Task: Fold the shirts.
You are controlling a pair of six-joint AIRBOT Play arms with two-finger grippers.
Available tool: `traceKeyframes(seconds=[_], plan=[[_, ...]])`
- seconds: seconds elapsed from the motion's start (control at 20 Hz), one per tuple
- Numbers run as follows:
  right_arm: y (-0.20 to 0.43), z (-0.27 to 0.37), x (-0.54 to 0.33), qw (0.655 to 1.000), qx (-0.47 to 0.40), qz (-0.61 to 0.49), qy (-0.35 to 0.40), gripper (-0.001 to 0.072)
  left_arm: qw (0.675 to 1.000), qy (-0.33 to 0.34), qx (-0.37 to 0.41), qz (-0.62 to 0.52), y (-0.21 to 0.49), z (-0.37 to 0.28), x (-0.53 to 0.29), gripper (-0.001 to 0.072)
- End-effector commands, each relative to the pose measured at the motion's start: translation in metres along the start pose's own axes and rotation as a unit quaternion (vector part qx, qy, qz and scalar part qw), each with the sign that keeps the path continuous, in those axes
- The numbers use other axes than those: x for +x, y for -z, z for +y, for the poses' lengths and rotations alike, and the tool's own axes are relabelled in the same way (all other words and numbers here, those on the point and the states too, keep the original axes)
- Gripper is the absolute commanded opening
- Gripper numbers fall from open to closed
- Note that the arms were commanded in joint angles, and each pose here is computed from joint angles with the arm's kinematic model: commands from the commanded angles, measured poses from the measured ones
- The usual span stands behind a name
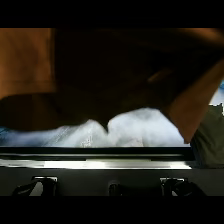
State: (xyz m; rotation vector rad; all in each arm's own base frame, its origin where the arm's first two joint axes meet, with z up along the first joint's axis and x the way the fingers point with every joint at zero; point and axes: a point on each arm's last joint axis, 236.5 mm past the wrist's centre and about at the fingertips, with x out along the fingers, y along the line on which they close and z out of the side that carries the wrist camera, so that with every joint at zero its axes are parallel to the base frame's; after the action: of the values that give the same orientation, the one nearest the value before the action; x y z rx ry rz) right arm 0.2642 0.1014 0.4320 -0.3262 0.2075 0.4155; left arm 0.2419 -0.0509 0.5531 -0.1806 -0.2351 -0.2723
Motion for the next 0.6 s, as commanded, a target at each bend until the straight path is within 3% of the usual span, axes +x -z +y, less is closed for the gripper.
traceKeyframes(seconds=[0.0,0.1,0.35,0.55], plan=[[0.133,0.044,0.013,0.948,0.062,0.298,-0.088,0.0039,0.99,-0.028,-0.015,0.138,0.082,0.044,0.032,0.0036],[0.172,0.069,0.043,0.922,0.068,0.354,-0.14,0.004,0.964,-0.033,-0.064,0.255,0.17,0.076,0.049,0.0037],[0.216,0.062,0.212,0.949,0.069,0.285,-0.113,0.0038,0.913,-0.084,-0.142,0.374,0.344,0.17,0.09,0.0036],[0.251,0.042,0.347,0.949,0.237,0.179,-0.108,0.0038,0.882,-0.113,-0.184,0.419,0.444,0.212,0.118,0.0037]])
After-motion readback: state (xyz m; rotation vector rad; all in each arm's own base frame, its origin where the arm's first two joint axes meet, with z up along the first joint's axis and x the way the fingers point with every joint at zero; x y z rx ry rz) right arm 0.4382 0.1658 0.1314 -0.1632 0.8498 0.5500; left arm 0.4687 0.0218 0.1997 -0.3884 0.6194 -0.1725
